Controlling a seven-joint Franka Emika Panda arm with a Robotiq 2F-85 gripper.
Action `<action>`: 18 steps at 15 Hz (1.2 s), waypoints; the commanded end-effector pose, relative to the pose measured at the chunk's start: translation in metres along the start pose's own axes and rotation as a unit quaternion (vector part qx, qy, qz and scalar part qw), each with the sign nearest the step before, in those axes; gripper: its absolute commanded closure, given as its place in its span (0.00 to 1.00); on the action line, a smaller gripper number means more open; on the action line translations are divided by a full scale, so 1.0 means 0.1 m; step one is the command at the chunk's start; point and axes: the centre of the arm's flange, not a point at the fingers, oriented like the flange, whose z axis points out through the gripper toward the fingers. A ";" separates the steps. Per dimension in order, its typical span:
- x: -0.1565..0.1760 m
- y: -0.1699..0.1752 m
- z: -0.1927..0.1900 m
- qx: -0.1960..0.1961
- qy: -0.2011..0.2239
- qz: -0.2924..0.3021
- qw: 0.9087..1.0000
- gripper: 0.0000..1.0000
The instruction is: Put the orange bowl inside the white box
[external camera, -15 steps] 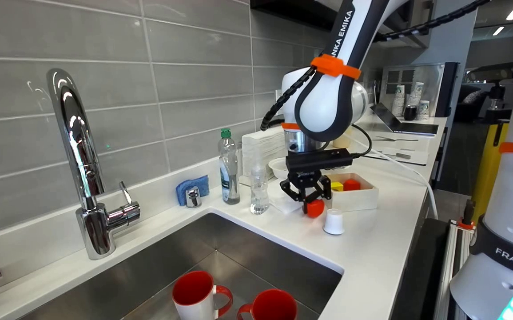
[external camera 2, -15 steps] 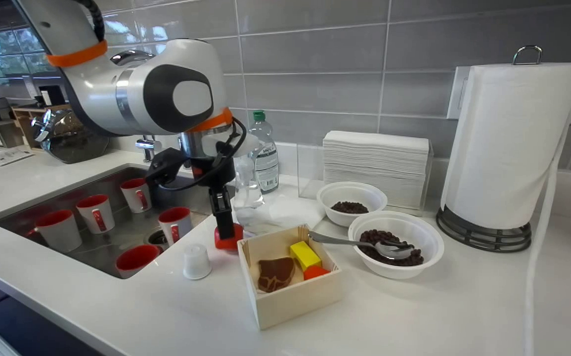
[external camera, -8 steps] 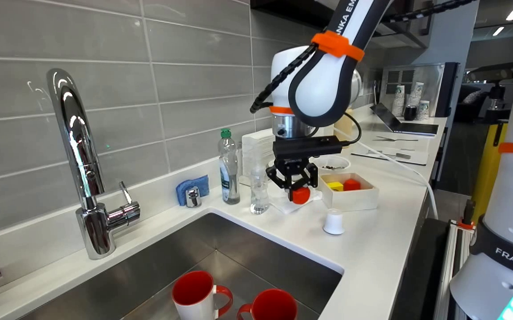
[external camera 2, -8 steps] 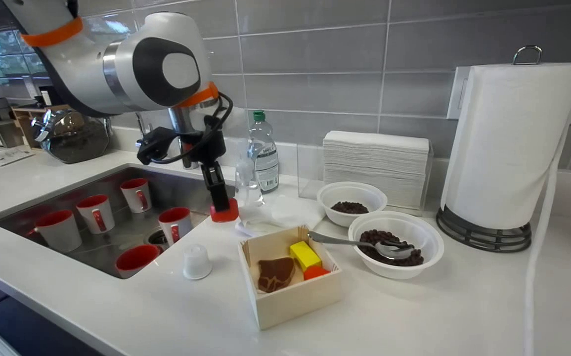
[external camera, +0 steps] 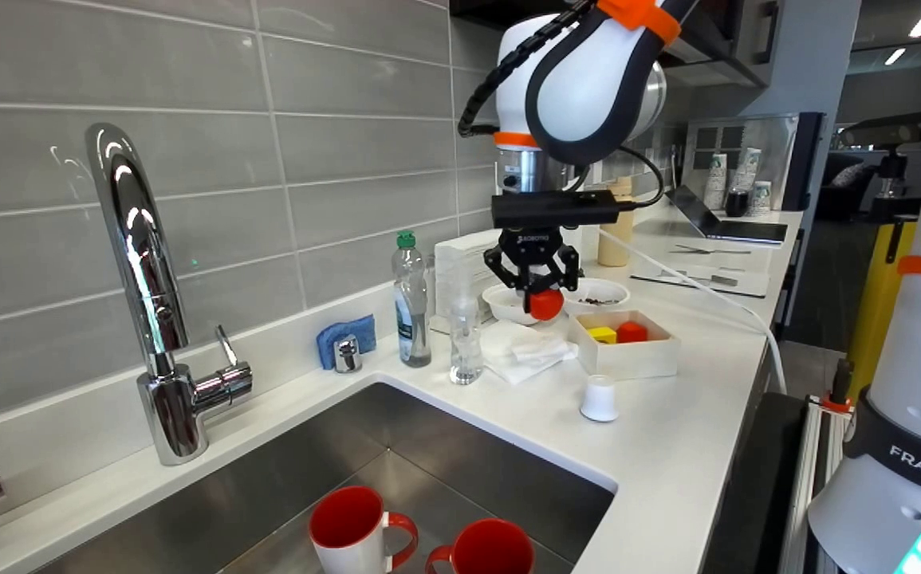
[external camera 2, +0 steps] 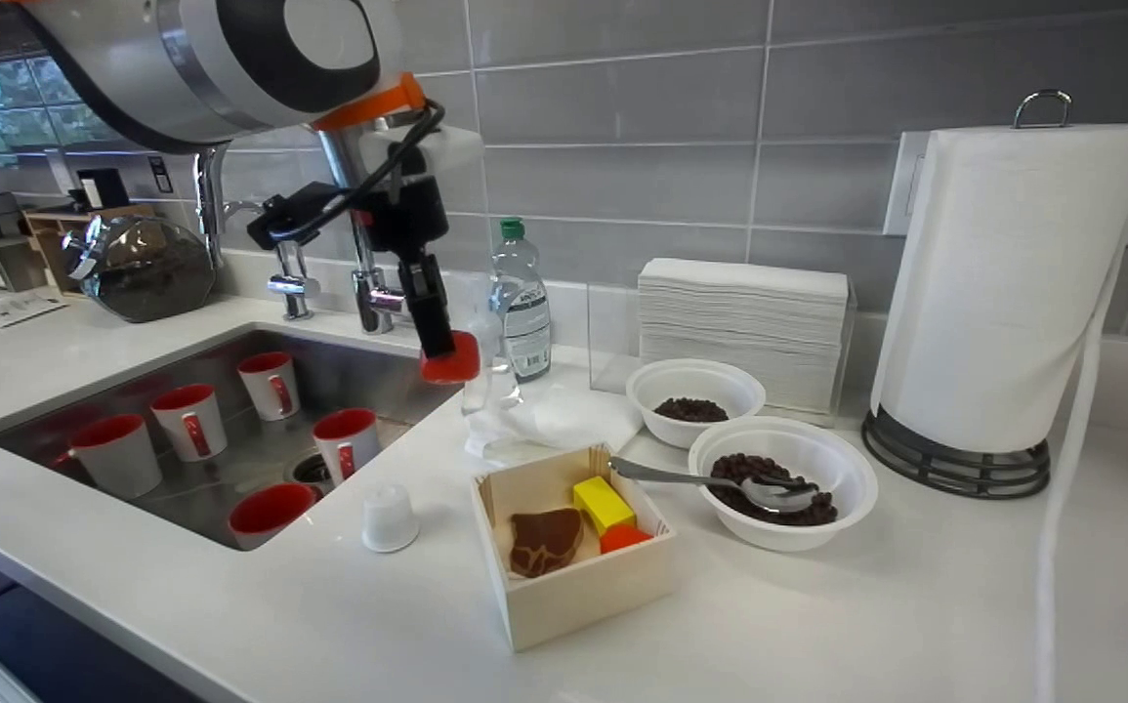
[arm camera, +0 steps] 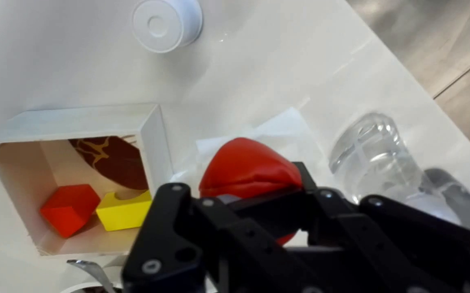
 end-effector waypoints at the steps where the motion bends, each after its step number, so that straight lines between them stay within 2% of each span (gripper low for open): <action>1: -0.11 0.73 -0.04 -0.001 0.018 0.042 0.999 1.00; 4: 0.16 0.95 0.18 0.012 0.006 0.062 0.998 1.00; 7: 0.36 1.14 0.48 0.032 -0.024 0.072 0.997 1.00; 13: 0.39 1.45 0.74 0.016 -0.068 0.075 0.995 1.00; 14: 0.39 1.47 0.76 0.015 -0.072 0.073 0.995 0.76; 15: 0.38 1.49 0.78 0.014 -0.072 0.075 0.994 0.75; 18: 0.36 1.52 0.76 0.016 -0.067 0.080 0.994 0.53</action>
